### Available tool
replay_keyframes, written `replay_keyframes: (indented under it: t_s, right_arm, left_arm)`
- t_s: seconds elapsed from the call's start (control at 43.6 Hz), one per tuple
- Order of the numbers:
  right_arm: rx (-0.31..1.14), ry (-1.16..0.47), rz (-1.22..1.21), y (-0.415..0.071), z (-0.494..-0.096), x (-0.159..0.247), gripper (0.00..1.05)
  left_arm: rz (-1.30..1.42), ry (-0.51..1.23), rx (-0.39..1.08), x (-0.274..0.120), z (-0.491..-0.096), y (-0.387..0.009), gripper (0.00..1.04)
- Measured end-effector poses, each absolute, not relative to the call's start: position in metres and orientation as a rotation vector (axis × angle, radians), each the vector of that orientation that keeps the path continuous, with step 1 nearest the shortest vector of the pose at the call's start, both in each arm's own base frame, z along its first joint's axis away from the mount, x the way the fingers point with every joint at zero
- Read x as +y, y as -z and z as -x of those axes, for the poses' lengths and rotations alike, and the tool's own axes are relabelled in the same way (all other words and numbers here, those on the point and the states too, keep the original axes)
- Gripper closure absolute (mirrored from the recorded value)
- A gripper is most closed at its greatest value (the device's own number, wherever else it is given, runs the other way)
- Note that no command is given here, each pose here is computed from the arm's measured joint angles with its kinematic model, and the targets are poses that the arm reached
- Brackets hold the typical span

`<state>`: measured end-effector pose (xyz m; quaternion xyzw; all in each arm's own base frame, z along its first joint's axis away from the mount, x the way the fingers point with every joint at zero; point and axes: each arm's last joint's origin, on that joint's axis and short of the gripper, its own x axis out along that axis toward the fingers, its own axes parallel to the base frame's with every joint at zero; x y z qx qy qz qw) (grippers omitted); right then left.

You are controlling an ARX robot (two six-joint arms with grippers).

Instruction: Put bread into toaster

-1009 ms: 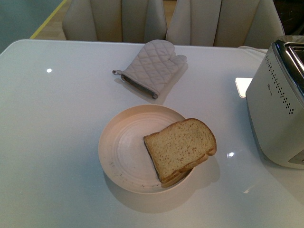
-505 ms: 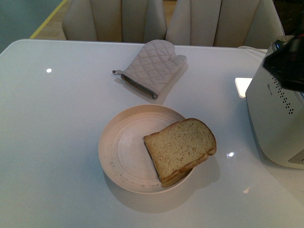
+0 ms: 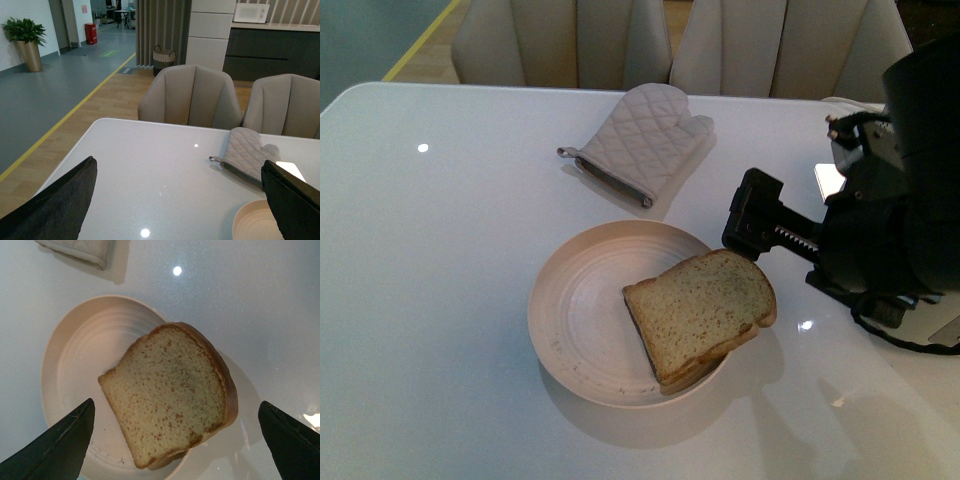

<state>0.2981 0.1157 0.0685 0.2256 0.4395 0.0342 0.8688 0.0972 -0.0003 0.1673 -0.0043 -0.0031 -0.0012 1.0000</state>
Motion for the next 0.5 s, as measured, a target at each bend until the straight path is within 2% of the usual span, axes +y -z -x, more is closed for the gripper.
replay_keyframes:
  t_s: [0.252,0.505]
  right_arm:
    - [0.996,-0.027,-0.587,-0.030,-0.308,0.115,0.09]
    - [1.005,-0.013,-0.656,-0.017,-0.323,0.118,0.09]
  left_arm:
    - [0.009,0.002,-0.006,0.000,-0.097,-0.167,0.07]
    - [0.009,0.002,-0.006,0.000,-0.097,-0.167,0.07]
